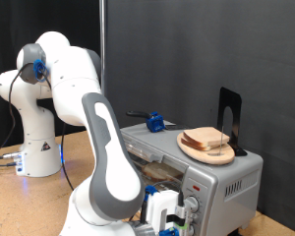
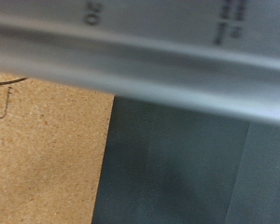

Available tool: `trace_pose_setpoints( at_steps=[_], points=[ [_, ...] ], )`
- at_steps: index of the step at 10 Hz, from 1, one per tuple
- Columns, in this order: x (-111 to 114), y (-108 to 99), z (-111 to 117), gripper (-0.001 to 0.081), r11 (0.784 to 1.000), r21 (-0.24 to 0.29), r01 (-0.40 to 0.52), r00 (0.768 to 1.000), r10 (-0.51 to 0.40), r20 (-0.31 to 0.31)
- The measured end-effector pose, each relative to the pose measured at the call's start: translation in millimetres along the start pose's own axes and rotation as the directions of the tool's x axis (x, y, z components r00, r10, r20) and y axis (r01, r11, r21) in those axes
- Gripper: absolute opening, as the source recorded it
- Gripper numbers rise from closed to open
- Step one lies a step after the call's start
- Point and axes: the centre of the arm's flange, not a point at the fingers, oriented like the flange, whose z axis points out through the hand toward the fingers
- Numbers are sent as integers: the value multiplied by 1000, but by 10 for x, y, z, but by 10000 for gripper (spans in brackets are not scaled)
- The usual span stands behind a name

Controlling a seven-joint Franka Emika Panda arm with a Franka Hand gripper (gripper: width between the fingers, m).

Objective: Make a piece of toast with the oven

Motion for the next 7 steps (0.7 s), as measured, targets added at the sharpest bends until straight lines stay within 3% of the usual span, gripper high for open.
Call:
trace_pose_setpoints(
  at_steps=[1,2,3,4,5,7],
  points=[
    [-19,-30,-6,308,1000,4,3,1000,-3,5],
    [-32,-59,-25,308,1000,8,1,1000,-1,0],
    [-10,-16,-54,180,1000,3,-3,1000,3,-21],
    [-18,-20,-56,180,1000,14,3,1000,-3,-20],
    [-20,-16,-58,100,999,18,28,999,-28,-23],
    [-44,8,-60,100,989,39,143,989,-141,-47]
  ],
)
